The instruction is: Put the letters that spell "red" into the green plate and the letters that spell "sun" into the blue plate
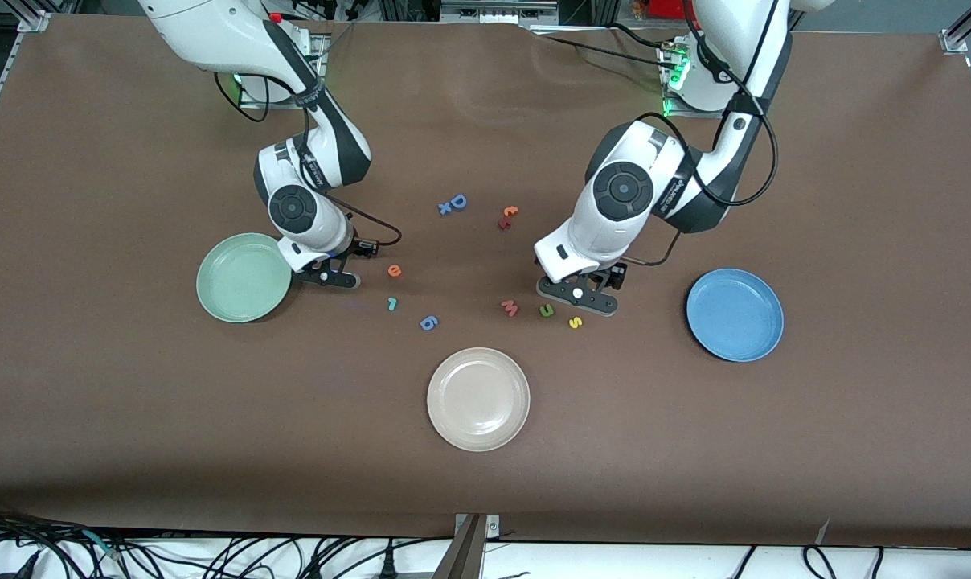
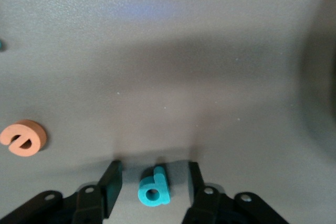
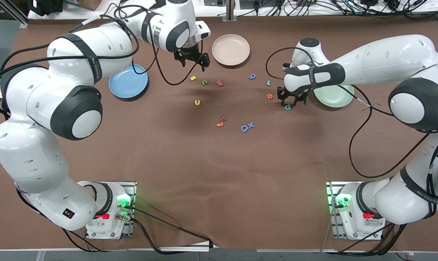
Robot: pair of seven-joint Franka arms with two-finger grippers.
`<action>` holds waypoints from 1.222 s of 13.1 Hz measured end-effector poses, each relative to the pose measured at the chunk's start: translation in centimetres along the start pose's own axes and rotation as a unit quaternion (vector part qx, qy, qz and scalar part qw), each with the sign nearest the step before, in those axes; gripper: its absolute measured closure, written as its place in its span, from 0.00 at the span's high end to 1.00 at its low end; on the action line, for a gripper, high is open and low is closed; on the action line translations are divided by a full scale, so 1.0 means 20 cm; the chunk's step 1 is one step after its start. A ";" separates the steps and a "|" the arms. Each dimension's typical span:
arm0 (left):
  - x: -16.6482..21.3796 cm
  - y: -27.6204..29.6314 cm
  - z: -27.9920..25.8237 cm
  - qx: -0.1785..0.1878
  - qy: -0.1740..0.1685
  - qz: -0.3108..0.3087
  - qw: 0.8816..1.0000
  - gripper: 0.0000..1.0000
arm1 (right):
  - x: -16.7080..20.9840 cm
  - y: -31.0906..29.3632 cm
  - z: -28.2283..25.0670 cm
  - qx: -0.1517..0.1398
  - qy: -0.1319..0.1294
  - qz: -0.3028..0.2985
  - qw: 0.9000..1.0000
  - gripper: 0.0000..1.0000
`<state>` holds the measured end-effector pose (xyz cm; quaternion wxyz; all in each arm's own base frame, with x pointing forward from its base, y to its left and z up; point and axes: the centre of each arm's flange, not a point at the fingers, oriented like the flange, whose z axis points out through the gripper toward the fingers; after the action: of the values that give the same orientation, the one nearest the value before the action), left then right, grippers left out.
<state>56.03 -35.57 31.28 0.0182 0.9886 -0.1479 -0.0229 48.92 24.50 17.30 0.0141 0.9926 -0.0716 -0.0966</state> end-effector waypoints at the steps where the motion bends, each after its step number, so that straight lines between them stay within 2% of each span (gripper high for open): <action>1: -0.02 0.01 0.04 0.000 0.002 0.002 1.000 1.00 | 0.00 0.00 0.00 0.000 0.000 0.000 1.000 0.57; 3: -0.06 0.01 0.11 0.000 0.010 0.004 1.000 1.00 | 0.00 0.00 0.00 0.002 0.002 0.000 1.000 0.38; 4: -0.09 0.01 0.14 -0.001 0.014 0.005 1.000 1.00 | 0.00 0.00 0.00 0.002 0.002 0.000 1.000 0.38; 6: -0.15 0.04 0.19 0.002 0.015 0.011 1.000 1.00 | 0.00 0.00 -0.01 0.003 0.002 0.001 1.000 0.25; 10: -0.28 0.15 0.32 0.035 0.030 0.006 0.999 1.00 | 0.00 0.00 -0.01 0.003 0.002 0.001 1.000 0.25; 16: -0.38 0.10 0.46 0.032 0.041 -0.006 0.999 1.00 | -0.01 0.00 -0.11 -0.002 -0.006 0.002 1.000 0.25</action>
<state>47.68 -35.50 22.57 -0.0078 0.9897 -0.1414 0.0221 49.13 24.47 19.41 0.0161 0.9919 -0.0729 -0.1029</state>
